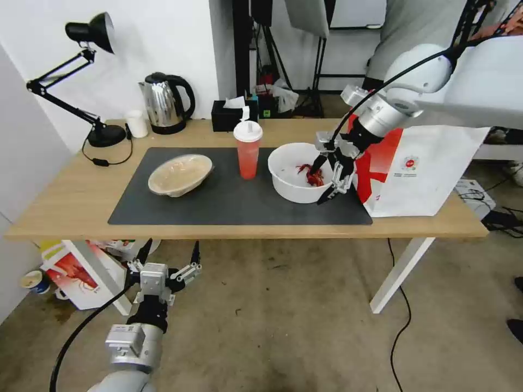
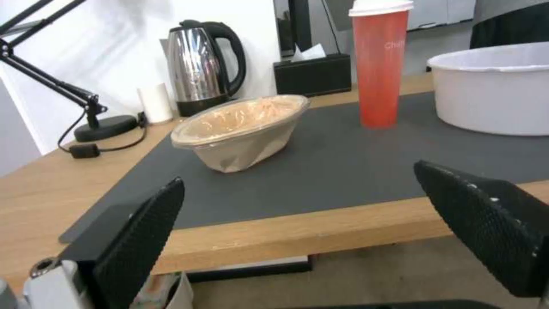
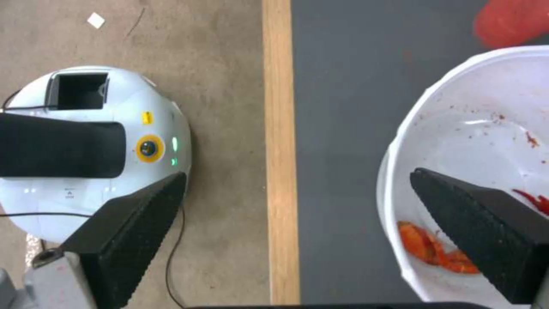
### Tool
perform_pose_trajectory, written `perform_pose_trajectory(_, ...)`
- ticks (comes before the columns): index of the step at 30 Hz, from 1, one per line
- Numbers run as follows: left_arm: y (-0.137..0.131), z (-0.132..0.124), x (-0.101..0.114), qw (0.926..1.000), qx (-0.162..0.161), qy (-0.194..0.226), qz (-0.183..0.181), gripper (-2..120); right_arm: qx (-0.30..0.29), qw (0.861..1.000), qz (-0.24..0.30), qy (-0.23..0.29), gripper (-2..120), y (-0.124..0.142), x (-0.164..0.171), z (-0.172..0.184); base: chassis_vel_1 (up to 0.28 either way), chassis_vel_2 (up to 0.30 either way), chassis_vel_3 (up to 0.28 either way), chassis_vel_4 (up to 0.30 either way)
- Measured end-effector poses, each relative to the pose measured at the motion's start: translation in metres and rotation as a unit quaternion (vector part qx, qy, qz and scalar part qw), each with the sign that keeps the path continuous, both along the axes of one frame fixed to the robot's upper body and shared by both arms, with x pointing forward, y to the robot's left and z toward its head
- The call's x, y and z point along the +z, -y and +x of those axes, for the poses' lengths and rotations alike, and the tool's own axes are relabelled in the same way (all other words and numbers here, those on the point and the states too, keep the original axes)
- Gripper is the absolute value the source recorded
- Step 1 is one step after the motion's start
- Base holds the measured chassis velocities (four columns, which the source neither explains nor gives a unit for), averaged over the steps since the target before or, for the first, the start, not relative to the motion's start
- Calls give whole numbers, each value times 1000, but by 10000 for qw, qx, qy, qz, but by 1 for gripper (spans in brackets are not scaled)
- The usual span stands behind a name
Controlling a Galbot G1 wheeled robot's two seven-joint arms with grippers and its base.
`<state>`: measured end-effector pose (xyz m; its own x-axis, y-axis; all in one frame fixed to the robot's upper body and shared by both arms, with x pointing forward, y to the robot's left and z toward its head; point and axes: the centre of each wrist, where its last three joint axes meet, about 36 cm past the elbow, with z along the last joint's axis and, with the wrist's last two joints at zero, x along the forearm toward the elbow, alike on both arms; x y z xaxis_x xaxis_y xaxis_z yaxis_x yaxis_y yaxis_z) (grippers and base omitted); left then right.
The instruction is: Pick up the trash from the table and place it into the takeout bag.
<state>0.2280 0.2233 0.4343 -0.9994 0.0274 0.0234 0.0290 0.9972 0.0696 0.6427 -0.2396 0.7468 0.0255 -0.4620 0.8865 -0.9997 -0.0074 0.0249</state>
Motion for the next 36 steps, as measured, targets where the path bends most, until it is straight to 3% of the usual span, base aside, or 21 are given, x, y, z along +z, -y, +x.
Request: perform_pose_trajectory(36,0,0,0,10000,0,0,0,100,-66,9999,4,-101,100,-6,-38,40,0,0,0,0)
